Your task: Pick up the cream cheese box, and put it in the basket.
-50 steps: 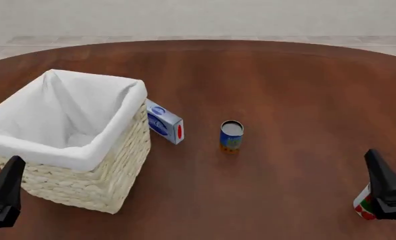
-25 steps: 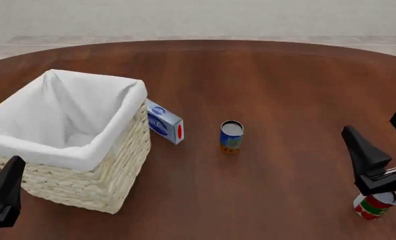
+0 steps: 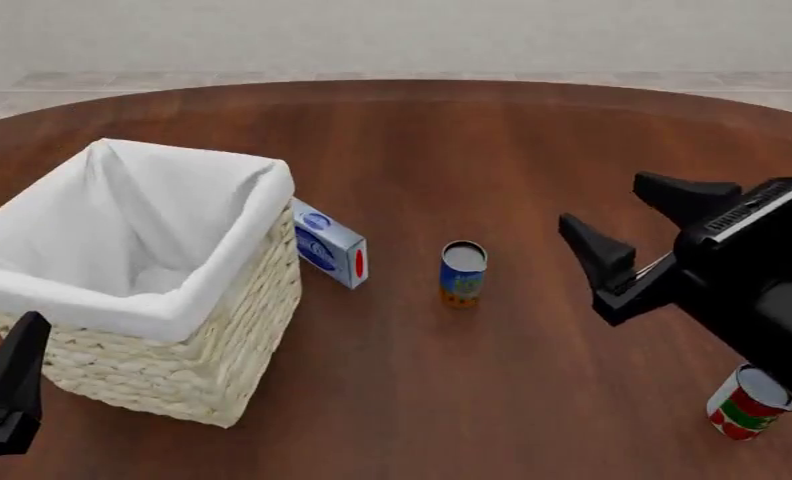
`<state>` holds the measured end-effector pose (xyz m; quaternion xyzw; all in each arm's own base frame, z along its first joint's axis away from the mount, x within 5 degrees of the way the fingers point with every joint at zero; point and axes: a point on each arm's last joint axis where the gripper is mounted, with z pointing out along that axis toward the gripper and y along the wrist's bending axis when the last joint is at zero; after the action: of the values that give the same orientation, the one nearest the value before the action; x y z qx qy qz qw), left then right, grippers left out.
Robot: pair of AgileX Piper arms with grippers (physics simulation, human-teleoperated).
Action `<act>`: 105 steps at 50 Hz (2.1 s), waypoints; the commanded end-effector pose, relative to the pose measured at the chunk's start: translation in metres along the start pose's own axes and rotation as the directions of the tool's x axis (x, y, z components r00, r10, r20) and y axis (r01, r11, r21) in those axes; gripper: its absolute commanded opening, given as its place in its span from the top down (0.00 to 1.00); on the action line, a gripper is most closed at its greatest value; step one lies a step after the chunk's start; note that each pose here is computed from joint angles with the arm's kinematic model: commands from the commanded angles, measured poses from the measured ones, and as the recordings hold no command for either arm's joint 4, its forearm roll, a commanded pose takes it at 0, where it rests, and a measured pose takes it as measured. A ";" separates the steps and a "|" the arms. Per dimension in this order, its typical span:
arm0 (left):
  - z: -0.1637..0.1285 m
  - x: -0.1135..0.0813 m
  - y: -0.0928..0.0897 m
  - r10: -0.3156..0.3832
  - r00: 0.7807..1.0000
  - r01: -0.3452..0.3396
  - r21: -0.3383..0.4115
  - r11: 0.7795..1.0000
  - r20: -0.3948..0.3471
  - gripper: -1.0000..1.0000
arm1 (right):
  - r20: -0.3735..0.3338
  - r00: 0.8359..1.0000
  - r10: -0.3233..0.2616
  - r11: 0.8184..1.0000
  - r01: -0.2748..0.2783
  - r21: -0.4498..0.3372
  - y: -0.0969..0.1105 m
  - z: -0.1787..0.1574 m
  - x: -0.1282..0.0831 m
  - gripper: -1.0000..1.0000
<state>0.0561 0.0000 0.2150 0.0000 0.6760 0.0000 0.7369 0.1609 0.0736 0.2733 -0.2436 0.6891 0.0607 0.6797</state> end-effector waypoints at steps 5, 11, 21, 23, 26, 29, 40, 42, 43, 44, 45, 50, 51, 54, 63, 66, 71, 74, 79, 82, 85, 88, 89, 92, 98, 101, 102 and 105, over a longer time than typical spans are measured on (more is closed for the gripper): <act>0.000 0.000 0.000 0.000 1.000 0.000 0.000 1.000 0.000 0.00 | -0.036 0.999 -0.014 0.991 0.009 -0.132 0.026 0.050 -0.009 0.00; 0.000 0.000 0.000 0.000 1.000 0.000 0.000 1.000 0.000 0.00 | -0.064 0.997 -0.034 0.982 0.021 -0.189 0.041 0.070 -0.008 0.00; 0.000 0.000 0.000 0.000 1.000 0.000 0.000 1.000 0.000 0.00 | -0.090 0.995 -0.033 0.972 0.011 -0.237 0.056 0.093 -0.011 0.00; 0.000 0.000 0.000 0.000 1.000 0.000 0.000 1.000 0.000 0.00 | -0.103 0.993 -0.057 0.968 0.029 -0.248 0.060 0.099 -0.008 0.00; 0.000 0.000 0.000 0.000 1.000 0.000 0.000 1.000 0.000 0.00 | -0.109 0.993 -0.054 0.966 0.024 -0.257 0.064 0.103 -0.007 0.00; 0.000 0.000 0.000 0.000 1.000 0.000 0.000 1.000 0.000 0.00 | -0.122 0.990 -0.064 0.961 0.029 -0.274 0.070 0.110 -0.005 0.00; 0.000 0.000 0.000 0.000 1.000 0.000 0.000 1.000 0.000 0.00 | -0.170 0.985 -0.004 0.940 -0.054 -0.338 0.101 0.133 -0.003 0.00; 0.000 0.000 0.000 0.000 1.000 0.000 0.000 1.000 0.000 0.00 | -0.170 0.983 -0.062 0.941 0.001 -0.339 0.101 0.142 0.004 0.00; 0.000 0.000 0.000 0.000 1.000 0.000 0.000 1.000 0.000 0.00 | -0.175 0.981 -0.084 0.940 0.020 -0.341 0.102 0.147 0.008 0.00; 0.000 0.000 0.000 0.000 1.000 0.000 0.000 1.000 0.000 0.00 | -0.174 0.980 -0.094 0.938 0.029 -0.346 0.104 0.149 0.009 0.00; 0.000 0.000 0.000 0.000 1.000 0.000 0.000 1.000 0.000 0.00 | -0.174 0.981 -0.086 0.937 0.020 -0.348 0.106 0.149 0.009 0.00; 0.000 0.000 0.000 0.000 1.000 0.000 0.000 1.000 0.000 0.00 | -0.189 0.978 -0.088 0.933 0.014 -0.358 0.115 0.163 0.017 0.00; 0.000 0.000 0.000 0.000 1.000 0.000 0.000 1.000 0.000 0.00 | -0.195 0.978 -0.080 0.934 0.005 -0.358 0.117 0.166 0.019 0.00; 0.000 0.000 0.000 0.000 1.000 0.000 0.000 1.000 0.000 0.00 | -0.199 0.976 -0.087 0.934 0.011 -0.357 0.119 0.174 0.022 0.00; 0.000 0.000 0.000 0.000 1.000 0.000 0.000 1.000 0.000 0.00 | -0.211 0.972 -0.104 0.932 0.021 -0.363 0.126 0.198 0.021 0.00; 0.000 0.000 0.000 0.000 1.000 0.000 0.000 1.000 0.000 0.00 | -0.214 0.972 -0.099 0.931 0.015 -0.364 0.128 0.202 0.017 0.00; 0.000 0.000 0.000 0.000 1.000 0.000 0.000 1.000 0.000 0.00 | -0.228 0.970 -0.090 0.926 -0.003 -0.378 0.136 0.207 0.014 0.00; 0.000 0.000 0.000 0.000 1.000 0.000 0.000 1.000 0.000 0.00 | -0.238 0.967 -0.095 0.924 -0.004 -0.383 0.139 0.211 0.014 0.00; 0.000 0.000 0.000 0.000 1.000 0.000 0.000 1.000 0.000 0.00 | -0.246 0.965 -0.089 0.923 -0.013 -0.384 0.141 0.214 0.013 0.00; 0.000 0.000 0.000 0.000 1.000 0.000 0.000 1.000 0.000 0.00 | -0.250 0.964 -0.094 0.925 -0.008 -0.379 0.138 0.217 0.014 0.00; 0.000 0.000 0.000 0.000 1.000 0.000 0.000 1.000 0.000 0.00 | -0.256 0.962 -0.094 0.926 -0.010 -0.377 0.138 0.219 0.015 0.00; 0.000 0.000 0.000 0.000 1.000 0.000 0.000 1.000 0.000 0.00 | -0.262 0.959 -0.106 0.926 -0.001 -0.379 0.139 0.223 0.019 0.00; 0.000 0.000 0.000 0.000 1.000 0.000 0.000 1.000 0.000 0.00 | -0.265 0.958 -0.107 0.927 0.000 -0.375 0.137 0.225 0.021 0.00; 0.000 0.000 0.000 0.000 1.000 0.000 0.000 1.000 0.000 0.00 | -0.272 0.956 -0.109 0.929 0.001 -0.370 0.136 0.229 0.025 0.00; 0.000 0.000 0.000 0.000 1.000 0.000 0.000 1.000 0.000 0.00 | -0.285 0.948 -0.144 0.936 0.038 -0.349 0.123 0.241 0.036 0.00; 0.000 0.000 0.000 0.000 1.000 0.000 0.000 1.000 0.000 0.00 | -0.290 0.946 -0.144 0.938 0.037 -0.345 0.122 0.243 0.040 0.00; 0.000 0.000 0.000 0.000 1.000 0.000 0.000 1.000 0.000 0.00 | -0.291 0.945 -0.148 0.938 0.040 -0.345 0.122 0.243 0.041 0.00; 0.000 0.000 0.000 0.000 1.000 0.000 0.000 1.000 0.000 0.00 | -0.295 0.944 -0.146 0.939 0.038 -0.341 0.121 0.245 0.043 0.00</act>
<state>0.0561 0.0000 0.2150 0.0000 0.6761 0.0000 0.7368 0.3223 0.2740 0.1943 -0.3935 0.7515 0.1167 0.5166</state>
